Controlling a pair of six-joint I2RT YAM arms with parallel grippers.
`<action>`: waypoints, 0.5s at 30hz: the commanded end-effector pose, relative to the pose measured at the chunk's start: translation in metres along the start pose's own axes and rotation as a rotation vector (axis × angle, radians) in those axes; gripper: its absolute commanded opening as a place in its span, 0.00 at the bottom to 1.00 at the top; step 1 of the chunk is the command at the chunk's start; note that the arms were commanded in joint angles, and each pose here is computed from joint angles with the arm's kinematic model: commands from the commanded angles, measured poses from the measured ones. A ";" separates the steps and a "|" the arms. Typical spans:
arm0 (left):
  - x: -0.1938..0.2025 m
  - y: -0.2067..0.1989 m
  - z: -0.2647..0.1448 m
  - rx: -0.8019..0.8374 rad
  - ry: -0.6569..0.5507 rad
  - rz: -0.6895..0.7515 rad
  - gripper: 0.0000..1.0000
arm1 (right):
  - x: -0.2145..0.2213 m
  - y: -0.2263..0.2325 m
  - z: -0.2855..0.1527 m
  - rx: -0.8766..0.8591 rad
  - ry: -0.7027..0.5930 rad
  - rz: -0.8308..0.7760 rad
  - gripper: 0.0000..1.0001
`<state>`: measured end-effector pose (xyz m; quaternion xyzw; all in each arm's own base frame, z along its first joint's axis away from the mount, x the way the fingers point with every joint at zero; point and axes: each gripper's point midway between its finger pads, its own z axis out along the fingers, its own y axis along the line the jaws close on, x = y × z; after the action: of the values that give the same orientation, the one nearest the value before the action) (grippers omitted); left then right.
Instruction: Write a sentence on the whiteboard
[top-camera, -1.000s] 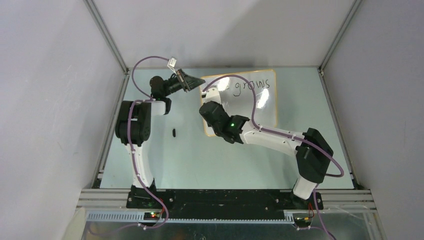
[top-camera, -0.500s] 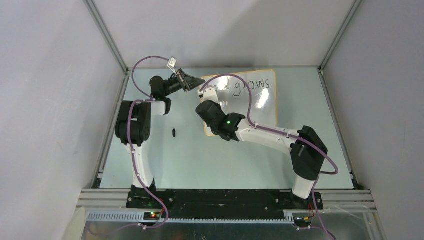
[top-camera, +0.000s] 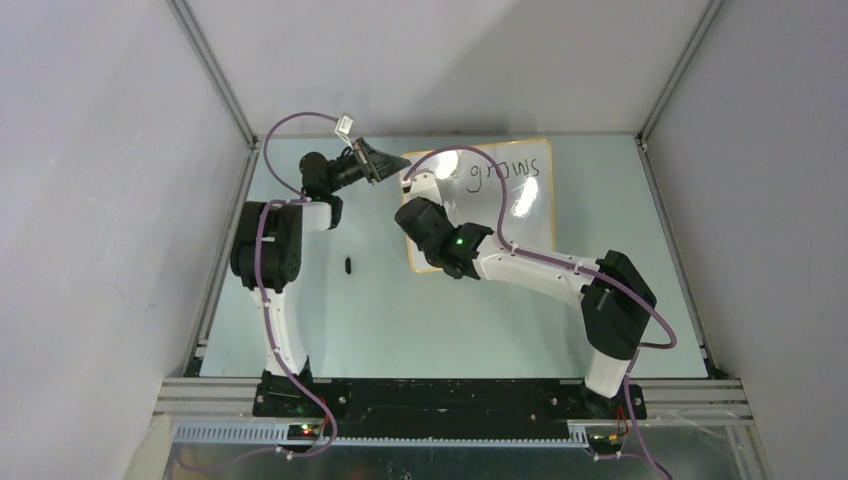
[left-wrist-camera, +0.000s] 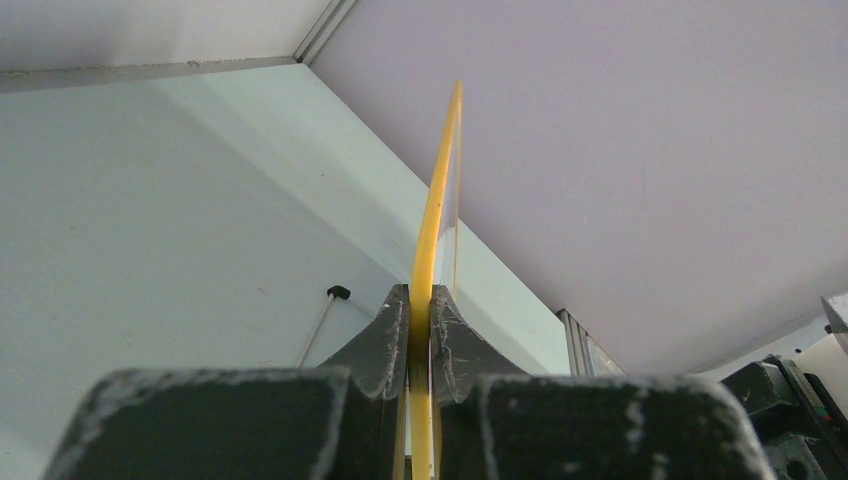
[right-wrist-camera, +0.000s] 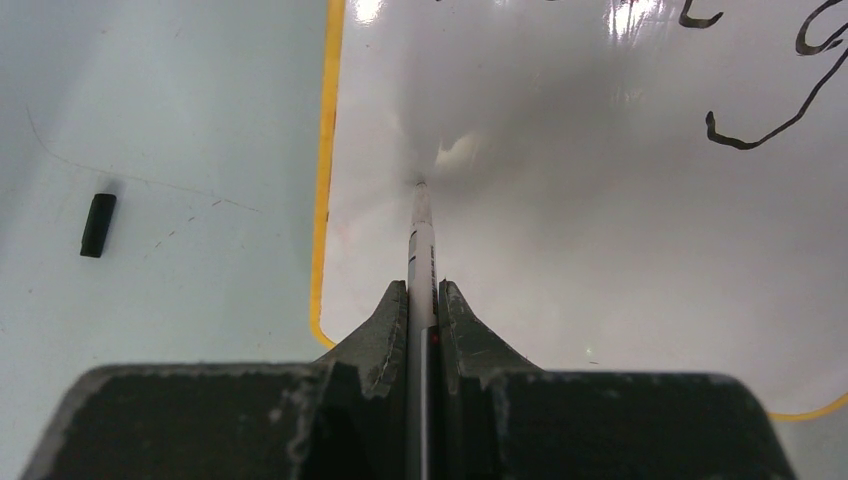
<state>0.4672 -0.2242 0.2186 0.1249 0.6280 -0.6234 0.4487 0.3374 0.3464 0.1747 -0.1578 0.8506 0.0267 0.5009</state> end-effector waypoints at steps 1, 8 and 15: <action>-0.003 -0.025 0.006 0.044 0.017 0.062 0.00 | -0.021 -0.002 0.001 0.014 -0.041 0.048 0.00; -0.003 -0.025 0.006 0.044 0.017 0.062 0.00 | -0.022 0.001 0.003 0.002 -0.041 0.046 0.00; -0.003 -0.025 0.006 0.045 0.017 0.063 0.00 | -0.020 0.009 0.004 -0.029 -0.028 0.026 0.00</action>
<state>0.4672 -0.2242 0.2186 0.1249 0.6280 -0.6234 0.4487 0.3411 0.3484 0.1757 -0.1575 0.8516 0.0315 0.4991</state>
